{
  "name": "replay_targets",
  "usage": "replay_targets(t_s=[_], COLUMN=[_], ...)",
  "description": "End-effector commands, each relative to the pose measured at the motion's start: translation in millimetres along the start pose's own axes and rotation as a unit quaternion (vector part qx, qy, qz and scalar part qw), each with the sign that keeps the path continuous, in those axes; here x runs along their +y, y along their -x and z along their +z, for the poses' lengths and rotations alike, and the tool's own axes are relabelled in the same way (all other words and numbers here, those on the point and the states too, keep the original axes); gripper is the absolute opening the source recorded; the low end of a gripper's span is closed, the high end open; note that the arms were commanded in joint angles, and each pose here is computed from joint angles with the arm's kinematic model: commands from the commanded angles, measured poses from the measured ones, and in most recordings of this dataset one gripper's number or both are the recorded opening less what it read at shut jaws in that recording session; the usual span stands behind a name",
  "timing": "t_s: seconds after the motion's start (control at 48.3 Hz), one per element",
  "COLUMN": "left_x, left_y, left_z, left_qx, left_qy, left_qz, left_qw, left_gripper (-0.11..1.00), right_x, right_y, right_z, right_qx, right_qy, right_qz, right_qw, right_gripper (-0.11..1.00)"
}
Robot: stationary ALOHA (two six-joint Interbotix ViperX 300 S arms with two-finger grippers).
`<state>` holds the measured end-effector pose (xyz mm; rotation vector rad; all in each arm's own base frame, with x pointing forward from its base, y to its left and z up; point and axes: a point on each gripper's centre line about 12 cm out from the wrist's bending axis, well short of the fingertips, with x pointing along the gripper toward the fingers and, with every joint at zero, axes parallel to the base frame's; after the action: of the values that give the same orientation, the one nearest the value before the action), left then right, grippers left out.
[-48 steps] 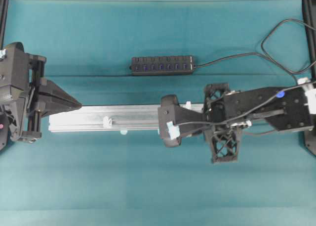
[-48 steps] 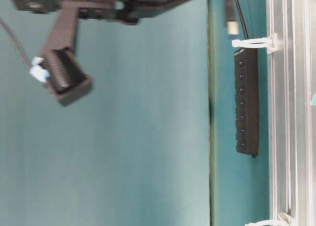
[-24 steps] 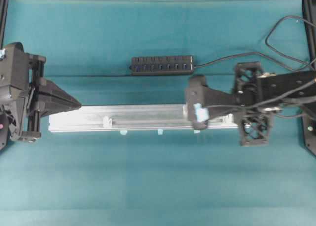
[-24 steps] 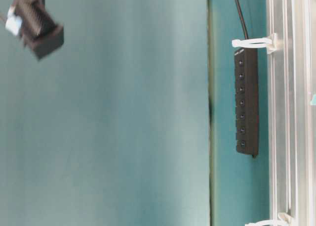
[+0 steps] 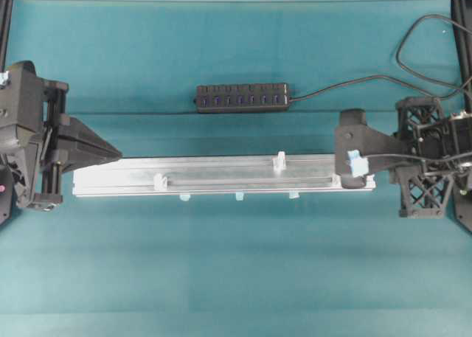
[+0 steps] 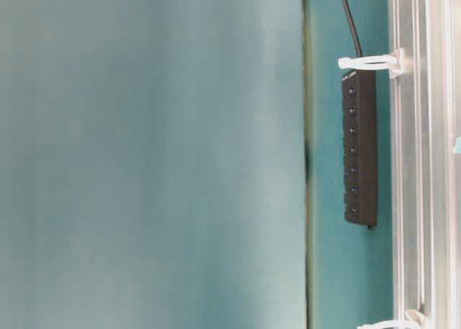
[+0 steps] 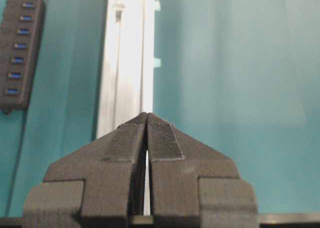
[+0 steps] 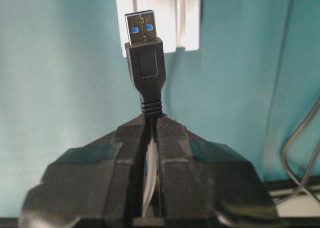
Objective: Pass the USB cable through three rings with both arms.
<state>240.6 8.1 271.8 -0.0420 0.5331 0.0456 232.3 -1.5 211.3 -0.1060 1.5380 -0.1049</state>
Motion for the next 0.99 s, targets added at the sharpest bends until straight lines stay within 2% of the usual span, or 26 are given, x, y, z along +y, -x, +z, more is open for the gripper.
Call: replay_targets(t_s=[0.0, 0.269, 0.476, 0.974], left_x=[1.0, 1.0, 2.2, 2.2], left_y=[1.8, 1.4, -0.7, -4.4], left_z=[6.5, 6.3, 5.5, 5.7], left_qx=[-0.011, -0.01, -0.006, 0.0], left_qy=[0.001, 0.001, 0.002, 0.004], left_qz=[0.002, 0.002, 0.004, 0.004], left_qw=[0.9999, 0.9999, 1.0, 1.0], left_gripper=[0.02, 0.02, 0.02, 0.02], right_x=[1.4, 3.5, -3.0, -0.8], right_y=[-4.7, -28.5, -43.1, -63.7], right_z=[-1.7, -5.5, -12.8, -5.3], right_qx=[-0.012, -0.03, -0.025, -0.058], right_qy=[-0.01, -0.015, -0.031, -0.034], right_qz=[0.006, 0.012, 0.012, 0.022], right_qw=[0.9999, 0.9994, 0.9991, 0.9975], right_gripper=[-0.08, -0.08, -0.08, -0.08])
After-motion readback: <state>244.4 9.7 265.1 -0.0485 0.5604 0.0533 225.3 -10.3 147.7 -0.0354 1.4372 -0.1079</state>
